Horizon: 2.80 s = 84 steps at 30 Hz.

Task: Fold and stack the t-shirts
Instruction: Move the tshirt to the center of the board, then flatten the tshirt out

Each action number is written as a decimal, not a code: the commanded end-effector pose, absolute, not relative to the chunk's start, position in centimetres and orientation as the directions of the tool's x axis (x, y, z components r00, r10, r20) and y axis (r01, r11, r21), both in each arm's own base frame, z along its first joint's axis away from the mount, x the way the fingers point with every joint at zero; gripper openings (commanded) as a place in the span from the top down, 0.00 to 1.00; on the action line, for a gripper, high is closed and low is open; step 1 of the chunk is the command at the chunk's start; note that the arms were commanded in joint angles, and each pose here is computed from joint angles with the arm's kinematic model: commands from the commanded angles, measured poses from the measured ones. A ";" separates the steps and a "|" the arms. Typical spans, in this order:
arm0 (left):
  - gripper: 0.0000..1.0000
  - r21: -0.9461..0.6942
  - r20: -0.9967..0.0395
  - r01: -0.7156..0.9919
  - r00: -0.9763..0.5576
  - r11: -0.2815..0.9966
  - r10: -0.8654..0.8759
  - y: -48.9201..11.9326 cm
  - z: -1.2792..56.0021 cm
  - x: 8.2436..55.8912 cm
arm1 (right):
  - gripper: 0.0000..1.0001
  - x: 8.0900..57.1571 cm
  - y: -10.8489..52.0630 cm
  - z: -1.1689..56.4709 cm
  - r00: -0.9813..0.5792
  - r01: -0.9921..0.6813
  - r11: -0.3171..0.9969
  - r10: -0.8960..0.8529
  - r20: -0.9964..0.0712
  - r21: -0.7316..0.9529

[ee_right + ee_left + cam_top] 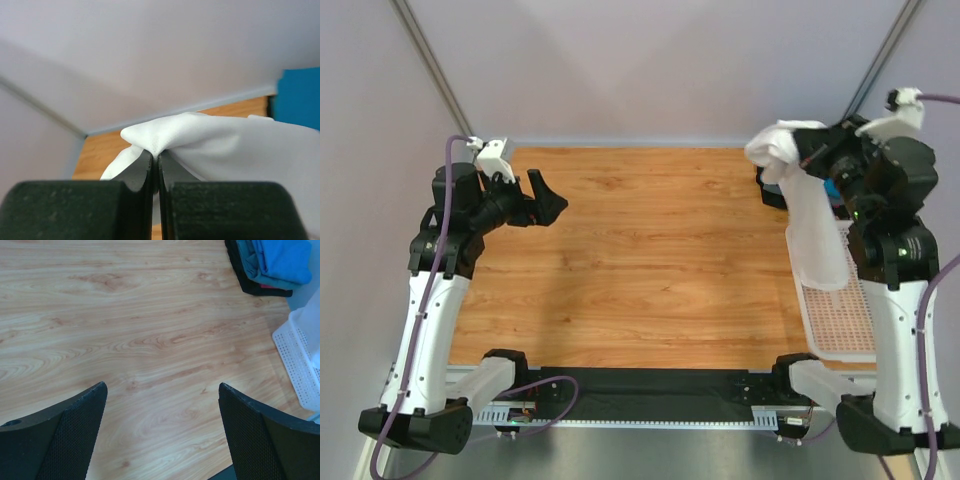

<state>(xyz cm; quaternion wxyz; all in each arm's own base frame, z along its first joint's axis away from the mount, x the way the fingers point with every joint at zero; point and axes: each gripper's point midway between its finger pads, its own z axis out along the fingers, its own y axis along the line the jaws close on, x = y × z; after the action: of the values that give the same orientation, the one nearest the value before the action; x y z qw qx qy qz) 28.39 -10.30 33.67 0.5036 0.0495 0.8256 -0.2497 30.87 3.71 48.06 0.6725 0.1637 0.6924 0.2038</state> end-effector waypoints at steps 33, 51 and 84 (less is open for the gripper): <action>0.06 -0.731 -0.423 -0.157 -0.660 0.665 -0.621 -10.8 19.6 20.2 | 0.14 26.3 31.2 14.9 -0.918 -0.232 0.863 -0.041 -0.395 0.448; 0.08 -0.602 -0.412 -0.082 -0.821 0.794 -0.397 -18.6 8.7 21.7 | 0.14 24.9 20.8 17.0 -0.880 -0.105 0.918 0.094 -0.466 0.383; 1.00 -0.472 -0.598 0.016 -0.741 0.881 -0.307 -19.8 19.7 24.2 | 0.30 29.2 22.6 14.0 -0.865 -0.029 0.928 0.163 -0.474 0.371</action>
<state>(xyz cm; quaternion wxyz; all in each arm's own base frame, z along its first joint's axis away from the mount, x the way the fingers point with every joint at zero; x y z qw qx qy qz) 21.50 -21.57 11.28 0.2468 -0.0926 0.9314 -0.2509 26.76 21.42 12.37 0.2072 0.0152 0.9641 0.1656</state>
